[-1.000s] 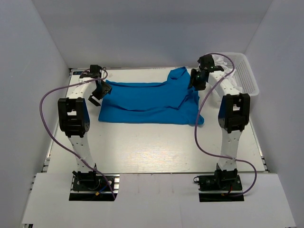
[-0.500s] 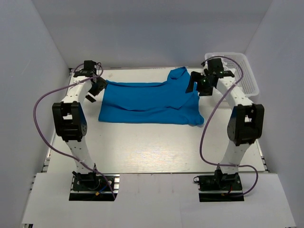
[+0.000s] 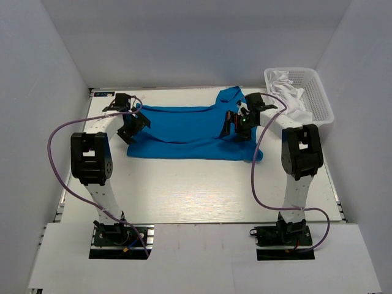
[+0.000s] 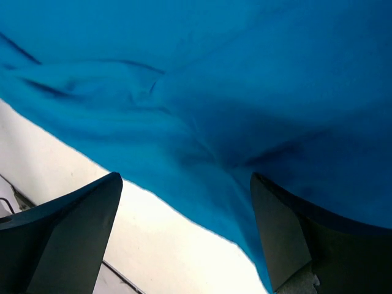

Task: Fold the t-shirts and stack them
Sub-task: Fold the flattened tshirt in 1/3 of the way

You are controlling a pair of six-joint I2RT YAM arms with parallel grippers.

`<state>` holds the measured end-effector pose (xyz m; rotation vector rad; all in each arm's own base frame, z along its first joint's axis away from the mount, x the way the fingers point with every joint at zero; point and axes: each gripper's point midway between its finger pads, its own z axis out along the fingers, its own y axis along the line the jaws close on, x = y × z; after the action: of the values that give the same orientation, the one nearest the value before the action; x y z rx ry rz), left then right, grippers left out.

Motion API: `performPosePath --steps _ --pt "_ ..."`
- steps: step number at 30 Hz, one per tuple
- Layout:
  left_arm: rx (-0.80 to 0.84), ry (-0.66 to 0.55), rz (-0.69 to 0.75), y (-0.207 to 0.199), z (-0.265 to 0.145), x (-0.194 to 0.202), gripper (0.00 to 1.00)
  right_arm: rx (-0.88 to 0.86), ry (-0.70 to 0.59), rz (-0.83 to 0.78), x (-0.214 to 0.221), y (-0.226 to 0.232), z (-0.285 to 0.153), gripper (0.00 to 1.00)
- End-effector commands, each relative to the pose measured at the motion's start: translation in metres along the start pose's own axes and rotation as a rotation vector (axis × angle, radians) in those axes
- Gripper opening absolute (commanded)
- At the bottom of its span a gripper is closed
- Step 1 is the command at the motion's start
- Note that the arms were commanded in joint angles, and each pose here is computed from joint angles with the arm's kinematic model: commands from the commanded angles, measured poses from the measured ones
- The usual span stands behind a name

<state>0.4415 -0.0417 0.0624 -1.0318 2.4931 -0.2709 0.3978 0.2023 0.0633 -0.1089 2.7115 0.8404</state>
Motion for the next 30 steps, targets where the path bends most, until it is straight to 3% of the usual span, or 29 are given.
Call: performPosePath --steps 1,6,14,23,26,27,29,30 --pt "0.069 -0.001 0.028 -0.01 -0.006 0.003 1.0 -0.055 -0.079 0.004 -0.03 0.014 0.003 0.9" --pt "0.043 0.012 0.027 -0.002 -0.001 0.008 1.0 0.004 -0.059 0.033 -0.015 0.002 0.009 0.9" --pt "0.015 0.02 0.026 0.007 0.004 0.014 1.0 -0.096 -0.162 0.072 -0.035 0.019 0.034 0.9" --pt "-0.002 0.009 0.017 0.018 0.0 0.02 1.0 -0.215 -0.426 0.099 -0.12 0.066 0.009 0.9" --pt "-0.017 0.01 0.017 0.021 0.0 0.021 1.0 -0.166 -0.471 0.098 -0.141 0.065 0.005 0.9" --pt "-0.025 0.001 0.017 0.022 -0.002 0.018 1.0 -0.102 -0.393 0.129 -0.126 0.052 0.013 0.9" --pt "-0.017 -0.019 0.017 0.018 -0.006 0.012 1.0 -0.012 -0.444 0.126 -0.143 0.042 0.002 0.9" --pt "-0.011 -0.025 0.029 0.017 -0.006 0.01 1.0 0.069 -0.373 0.139 -0.124 0.026 0.006 0.9"
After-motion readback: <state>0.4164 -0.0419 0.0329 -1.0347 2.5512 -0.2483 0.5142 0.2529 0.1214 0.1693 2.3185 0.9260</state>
